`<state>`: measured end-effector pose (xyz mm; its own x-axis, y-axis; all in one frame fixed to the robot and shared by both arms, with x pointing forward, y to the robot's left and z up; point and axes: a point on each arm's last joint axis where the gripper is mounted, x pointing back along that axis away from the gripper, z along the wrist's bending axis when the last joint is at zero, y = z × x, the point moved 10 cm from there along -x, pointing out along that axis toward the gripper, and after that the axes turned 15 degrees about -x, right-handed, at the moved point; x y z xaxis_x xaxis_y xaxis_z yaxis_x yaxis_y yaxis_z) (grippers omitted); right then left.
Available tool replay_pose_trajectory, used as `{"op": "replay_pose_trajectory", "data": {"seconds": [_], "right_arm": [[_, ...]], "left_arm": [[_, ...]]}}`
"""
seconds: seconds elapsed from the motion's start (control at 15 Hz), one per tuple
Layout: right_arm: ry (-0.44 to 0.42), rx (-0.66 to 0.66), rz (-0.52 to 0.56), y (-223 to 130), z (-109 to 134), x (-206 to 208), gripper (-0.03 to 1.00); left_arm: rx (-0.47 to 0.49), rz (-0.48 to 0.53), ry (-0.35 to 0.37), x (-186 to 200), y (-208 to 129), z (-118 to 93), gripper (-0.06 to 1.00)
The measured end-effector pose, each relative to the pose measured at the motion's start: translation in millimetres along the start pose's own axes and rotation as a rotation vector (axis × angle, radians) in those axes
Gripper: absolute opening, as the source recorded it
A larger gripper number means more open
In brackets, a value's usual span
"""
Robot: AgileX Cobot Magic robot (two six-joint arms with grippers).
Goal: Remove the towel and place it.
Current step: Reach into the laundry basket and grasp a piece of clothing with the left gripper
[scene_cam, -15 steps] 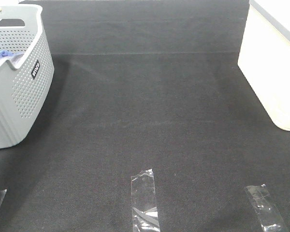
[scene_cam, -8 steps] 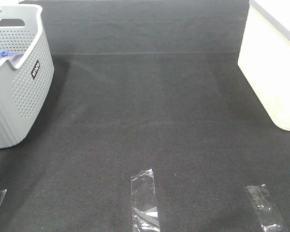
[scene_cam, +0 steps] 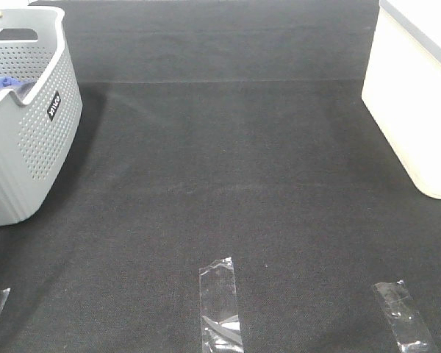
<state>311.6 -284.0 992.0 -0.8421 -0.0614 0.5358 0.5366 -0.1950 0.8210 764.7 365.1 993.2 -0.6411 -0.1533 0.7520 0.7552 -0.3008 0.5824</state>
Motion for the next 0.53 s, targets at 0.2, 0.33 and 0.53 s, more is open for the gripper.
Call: {"op": "replay_pose_trajectory", "data": {"seconds": [0.2,0.33,0.53], "right_arm": [[0.0,0.0,0.0,0,0,0,0.67],[0.0,0.0,0.0,0,0,0,0.67],[0.0,0.0,0.0,0,0,0,0.67]], "left_arm": [[-0.014,0.051,0.008,-34,-3,1,0.68],[-0.019,0.083,0.036,-53,-9,4,0.68],[-0.025,0.109,0.057,-79,-15,5,0.62]]}}
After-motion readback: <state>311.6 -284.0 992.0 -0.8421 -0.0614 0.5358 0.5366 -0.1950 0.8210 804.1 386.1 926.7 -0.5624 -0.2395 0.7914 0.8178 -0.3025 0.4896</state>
